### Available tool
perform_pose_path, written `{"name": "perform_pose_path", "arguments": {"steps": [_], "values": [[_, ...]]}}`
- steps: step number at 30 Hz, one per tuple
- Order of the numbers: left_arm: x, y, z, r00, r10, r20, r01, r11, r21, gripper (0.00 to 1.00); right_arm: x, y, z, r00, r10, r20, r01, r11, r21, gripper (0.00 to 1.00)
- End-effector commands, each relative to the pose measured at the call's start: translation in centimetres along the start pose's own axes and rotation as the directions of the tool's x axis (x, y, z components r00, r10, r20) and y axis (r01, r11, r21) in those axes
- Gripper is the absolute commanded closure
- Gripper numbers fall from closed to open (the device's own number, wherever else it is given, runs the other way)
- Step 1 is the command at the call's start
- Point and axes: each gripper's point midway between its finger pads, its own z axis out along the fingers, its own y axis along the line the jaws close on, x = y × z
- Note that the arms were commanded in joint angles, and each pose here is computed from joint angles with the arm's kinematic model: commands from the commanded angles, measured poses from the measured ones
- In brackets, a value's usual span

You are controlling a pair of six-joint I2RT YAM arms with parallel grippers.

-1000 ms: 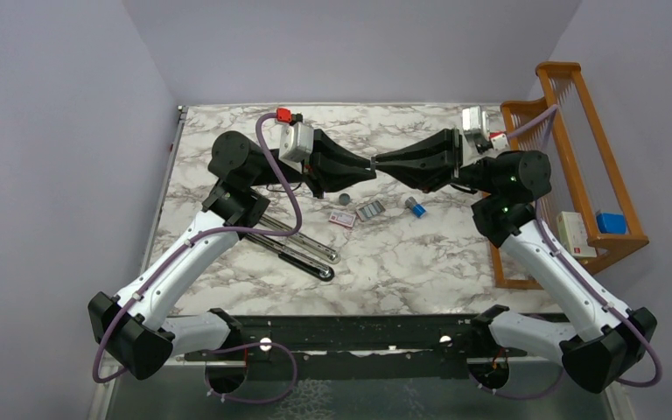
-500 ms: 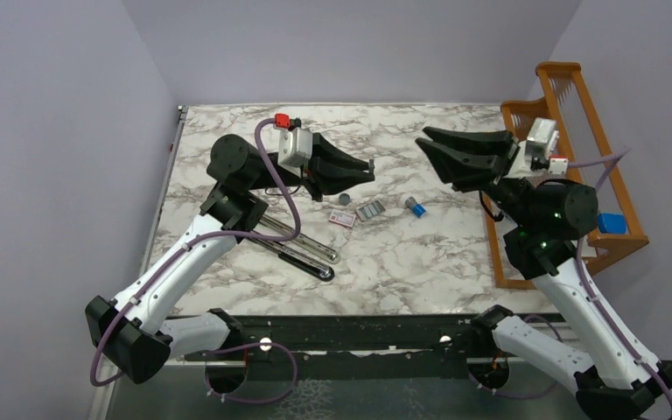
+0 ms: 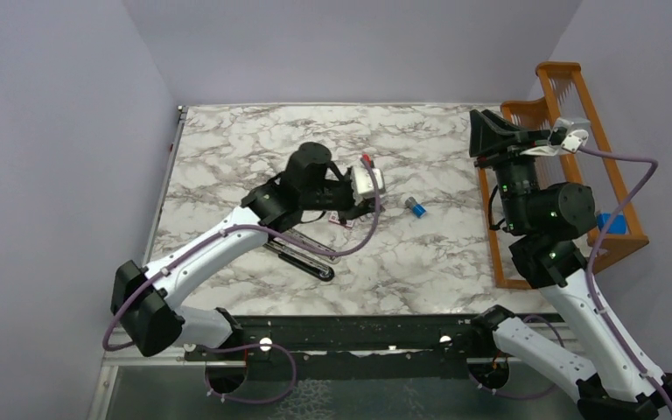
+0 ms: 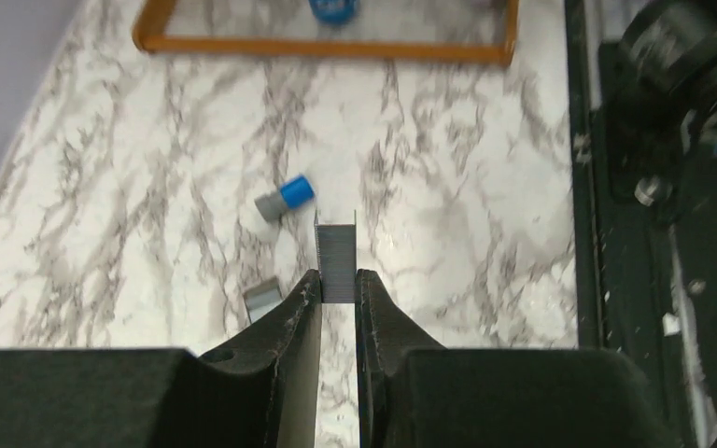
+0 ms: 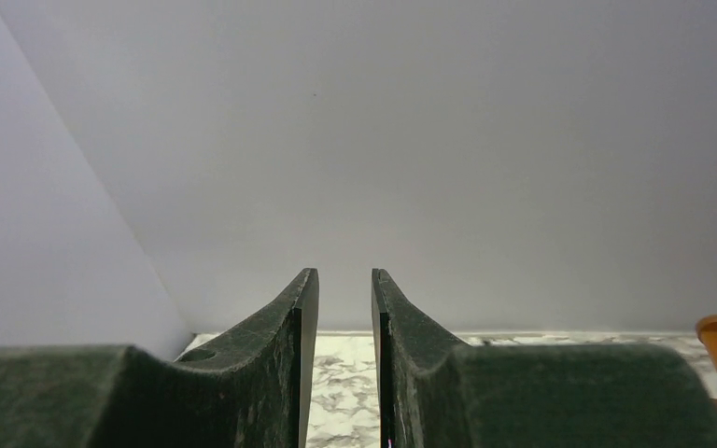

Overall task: Load the staples into the stapler
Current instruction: Place the staple at the center of the board.

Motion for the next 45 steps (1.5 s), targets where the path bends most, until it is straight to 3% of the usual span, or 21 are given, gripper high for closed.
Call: {"name": "perform_pose_path", "arguments": {"steps": [1,4,14,22,27,35,40,45], "values": [[9.3,-1.1,1.2,0.911,0.19,-0.366,-0.184,0.982,0.049,0.97,-0.8,-1.8,-0.7,0.999,-0.027,0.019,0.025,0.996,0.09,0.69],[13.0,-1.8,2.0,0.825,0.278,-0.492,-0.257,0.96,0.113,0.94,-0.9,-2.1,-0.9,0.999,-0.045,0.016,0.043,0.994,0.102,0.69],[21.7,-4.6,2.4,0.593,0.453,-0.666,-0.299,0.892,0.339,0.93,-0.4,-2.6,-1.5,0.997,-0.072,-0.007,0.073,0.991,0.112,0.69],[25.2,-7.5,2.9,0.549,0.473,-0.689,-0.194,0.874,0.445,0.92,0.1,-2.6,-1.6,0.996,-0.085,-0.031,0.088,0.991,0.104,0.68],[26.0,-8.7,3.8,0.559,0.444,-0.7,-0.123,0.88,0.46,0.9,1.1,-2.1,-1.2,0.993,-0.097,-0.067,0.102,0.992,0.073,0.67],[27.9,-8.1,3.5,0.478,0.455,-0.752,-0.133,0.883,0.45,0.88,1.4,-1.9,-1.2,0.992,-0.105,-0.077,0.11,0.992,0.063,0.66],[28.1,-7.9,3.4,0.457,0.46,-0.761,-0.146,0.883,0.446,0.8,1.7,-2.0,-1.1,0.991,-0.109,-0.082,0.114,0.991,0.065,0.66],[28.1,-7.9,3.3,0.453,0.466,-0.76,-0.148,0.88,0.451,0.65,1.9,-2.1,-1.1,0.99,-0.111,-0.085,0.117,0.991,0.067,0.66]]}}
